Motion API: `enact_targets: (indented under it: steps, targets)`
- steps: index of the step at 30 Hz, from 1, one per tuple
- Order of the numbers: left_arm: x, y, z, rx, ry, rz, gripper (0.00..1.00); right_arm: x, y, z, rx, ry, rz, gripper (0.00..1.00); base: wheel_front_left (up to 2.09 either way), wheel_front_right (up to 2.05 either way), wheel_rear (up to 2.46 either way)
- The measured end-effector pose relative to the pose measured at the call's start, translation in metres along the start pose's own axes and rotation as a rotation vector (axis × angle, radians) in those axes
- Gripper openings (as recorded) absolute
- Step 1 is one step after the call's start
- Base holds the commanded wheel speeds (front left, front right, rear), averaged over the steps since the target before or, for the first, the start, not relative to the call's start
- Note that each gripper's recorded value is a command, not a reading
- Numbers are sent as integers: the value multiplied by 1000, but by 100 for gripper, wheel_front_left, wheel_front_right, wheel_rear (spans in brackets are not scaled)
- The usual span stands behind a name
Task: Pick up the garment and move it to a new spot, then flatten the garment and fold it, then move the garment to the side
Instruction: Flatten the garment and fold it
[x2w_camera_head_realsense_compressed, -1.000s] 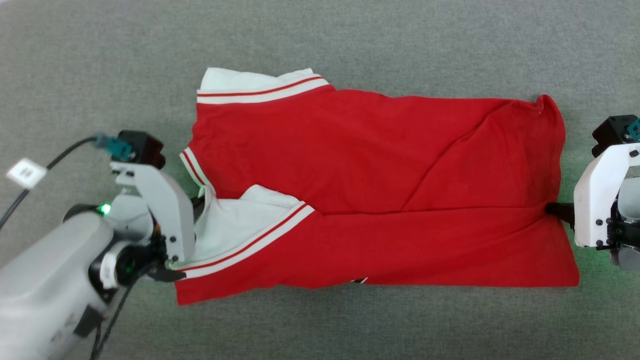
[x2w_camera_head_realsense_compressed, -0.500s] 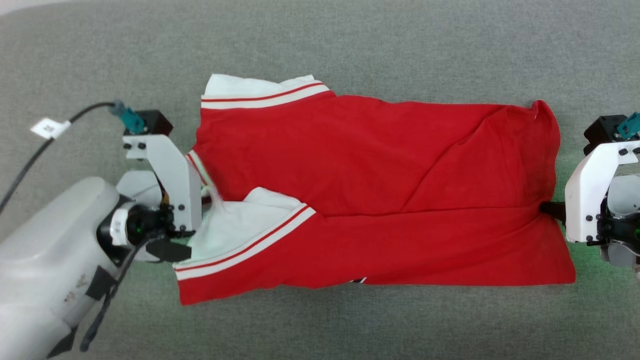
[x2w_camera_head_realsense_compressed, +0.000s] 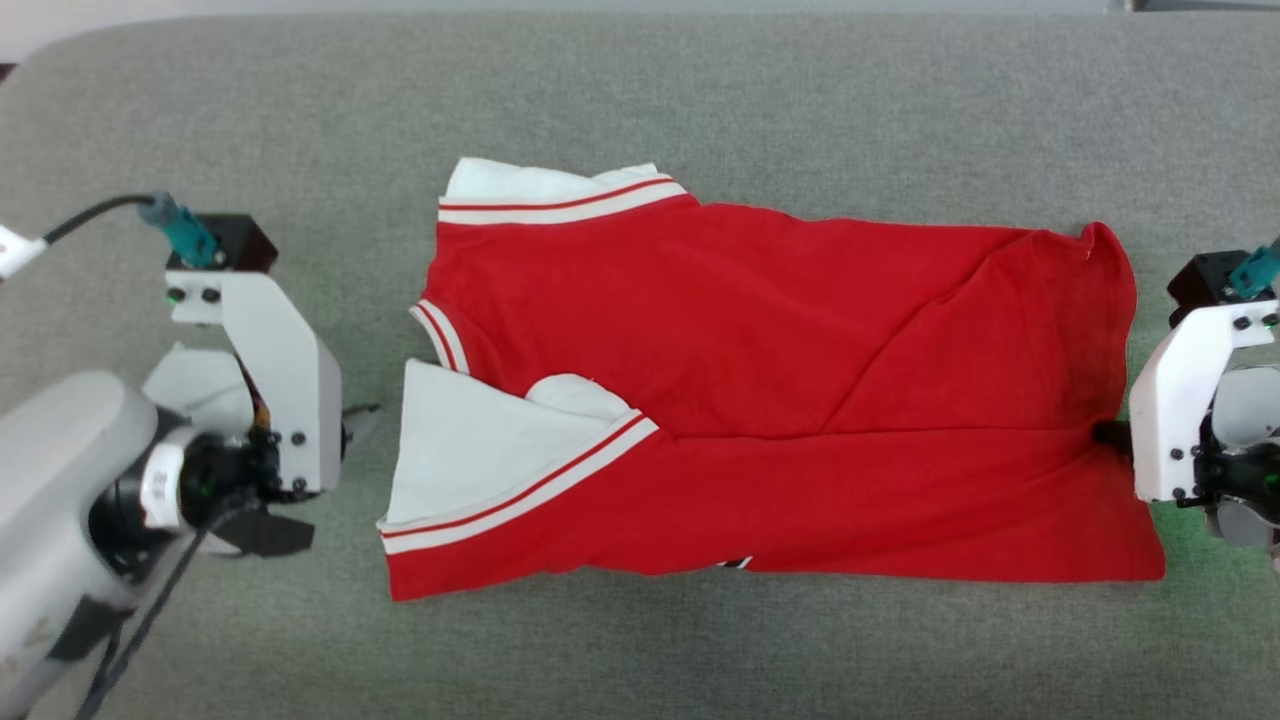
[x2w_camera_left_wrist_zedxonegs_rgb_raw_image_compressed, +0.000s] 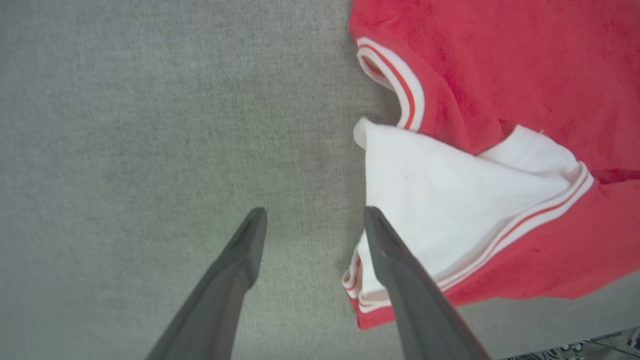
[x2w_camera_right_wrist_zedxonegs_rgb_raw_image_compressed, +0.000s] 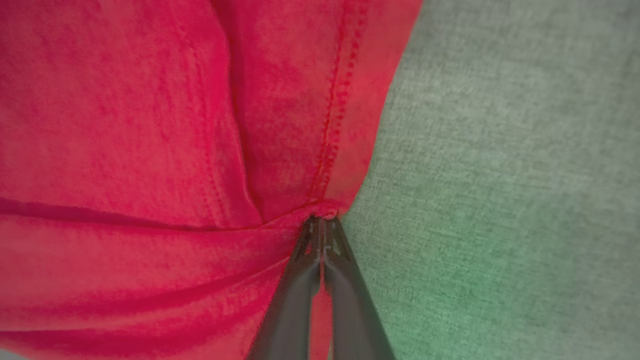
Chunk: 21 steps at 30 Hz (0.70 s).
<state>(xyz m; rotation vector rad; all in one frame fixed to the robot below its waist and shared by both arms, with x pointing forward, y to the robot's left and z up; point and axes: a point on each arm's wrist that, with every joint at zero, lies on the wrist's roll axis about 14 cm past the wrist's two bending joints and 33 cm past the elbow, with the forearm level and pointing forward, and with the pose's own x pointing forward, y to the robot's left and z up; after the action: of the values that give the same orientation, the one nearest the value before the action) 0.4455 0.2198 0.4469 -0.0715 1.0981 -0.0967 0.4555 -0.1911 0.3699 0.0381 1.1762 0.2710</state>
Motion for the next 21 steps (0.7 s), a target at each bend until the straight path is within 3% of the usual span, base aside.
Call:
enact_targets:
  steps: [1, 13, 21]
  targets:
    - [-3, -1, -2, 0, -2, 0, 100, 0, 0, -1, -16, 5, -11, 100, 0, 0, 0]
    - [-34, -35, -24, -20, -57, -117, 100, -34, 12, 11, -71, -47, 4, 100, 0, 0, 0]
    - [-46, -57, -47, 23, -160, -192, 100, -95, 4, 26, -47, -369, -4, 100, 0, 0, 0]
